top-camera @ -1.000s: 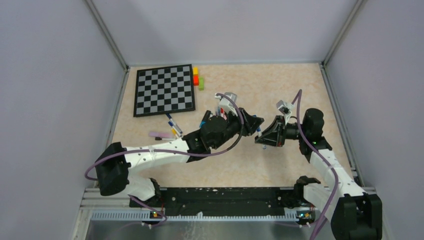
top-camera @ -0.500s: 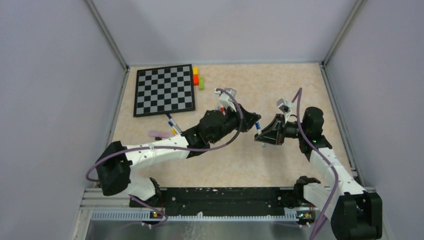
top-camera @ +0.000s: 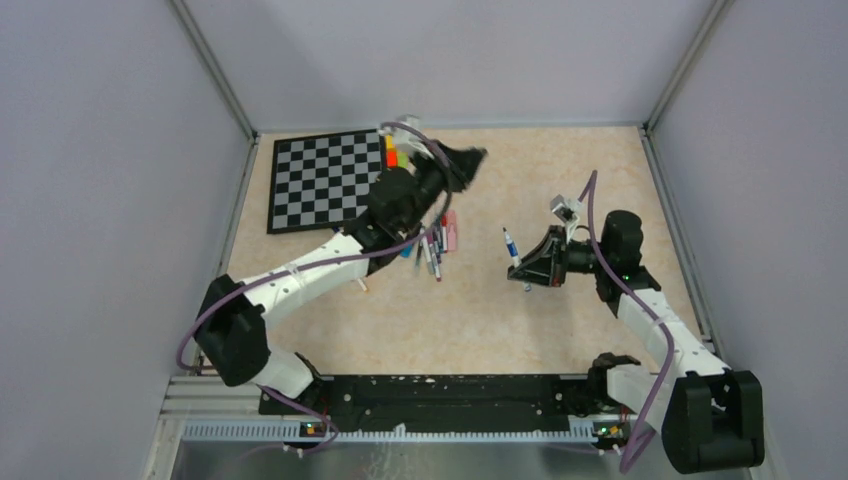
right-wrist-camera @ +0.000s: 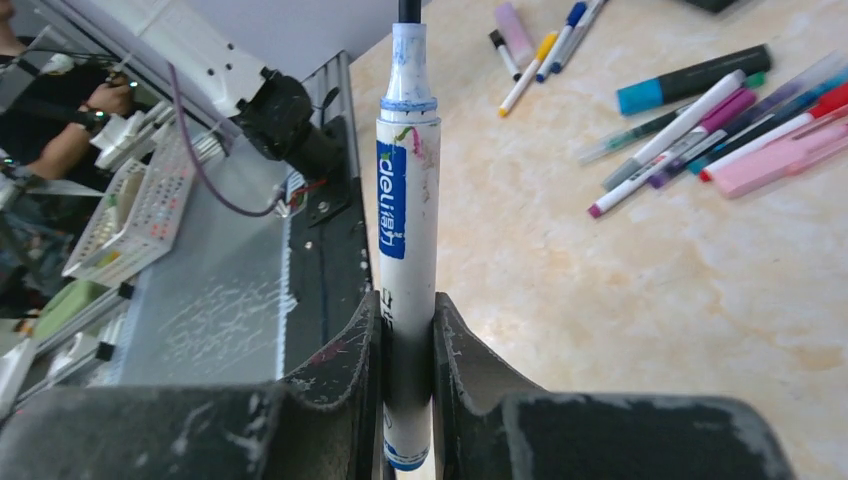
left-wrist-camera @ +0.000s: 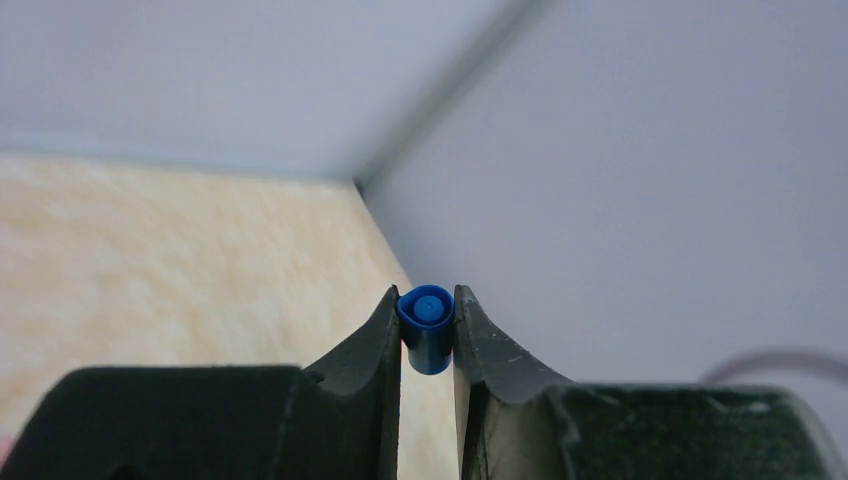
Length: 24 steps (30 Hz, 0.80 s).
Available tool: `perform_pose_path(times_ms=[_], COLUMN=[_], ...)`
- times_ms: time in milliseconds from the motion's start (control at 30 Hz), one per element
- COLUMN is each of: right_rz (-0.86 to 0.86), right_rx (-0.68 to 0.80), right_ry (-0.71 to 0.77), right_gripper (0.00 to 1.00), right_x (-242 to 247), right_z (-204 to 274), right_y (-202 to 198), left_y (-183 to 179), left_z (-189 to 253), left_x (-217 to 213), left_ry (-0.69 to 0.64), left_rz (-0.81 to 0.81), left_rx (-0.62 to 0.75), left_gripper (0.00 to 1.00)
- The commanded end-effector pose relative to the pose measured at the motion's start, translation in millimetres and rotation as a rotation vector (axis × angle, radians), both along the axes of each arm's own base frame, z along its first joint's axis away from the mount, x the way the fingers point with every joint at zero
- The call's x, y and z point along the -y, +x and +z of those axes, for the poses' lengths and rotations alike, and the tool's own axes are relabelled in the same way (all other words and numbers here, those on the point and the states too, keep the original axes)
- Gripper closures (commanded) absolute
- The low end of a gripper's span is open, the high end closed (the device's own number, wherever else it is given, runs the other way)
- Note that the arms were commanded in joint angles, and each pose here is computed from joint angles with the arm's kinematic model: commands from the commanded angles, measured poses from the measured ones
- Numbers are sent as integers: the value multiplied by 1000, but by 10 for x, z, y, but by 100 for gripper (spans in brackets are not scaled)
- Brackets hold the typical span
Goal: Open the pen caps
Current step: Open the pen cap from the pen, then place the pen cap at the center of the board.
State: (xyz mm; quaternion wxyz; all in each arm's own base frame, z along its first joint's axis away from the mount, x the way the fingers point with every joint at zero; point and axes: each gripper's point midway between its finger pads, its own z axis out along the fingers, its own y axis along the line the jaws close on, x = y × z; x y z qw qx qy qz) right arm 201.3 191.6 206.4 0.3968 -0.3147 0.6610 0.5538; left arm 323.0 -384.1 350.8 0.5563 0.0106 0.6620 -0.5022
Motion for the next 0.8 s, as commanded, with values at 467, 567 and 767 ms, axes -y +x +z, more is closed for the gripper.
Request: perform_pose_path(times_ms=[467, 567, 767], right_rz=[-533, -589, -645], right_rx=[82, 40, -75], right_ry=[-318, -366, -476], right_gripper=[100, 100, 100], right_x=[798, 899, 1076], right_z=[-281, -412, -721], right_y=[718, 846, 1081], left_y=[-445, -714, -998], left_z=[-187, -701, -1579], left_x=[-1111, -1322, -1770], left_ry=[44, 170, 404], left_rz=[91, 72, 143], left_rx=[-38, -143, -365], left_gripper=[100, 100, 99])
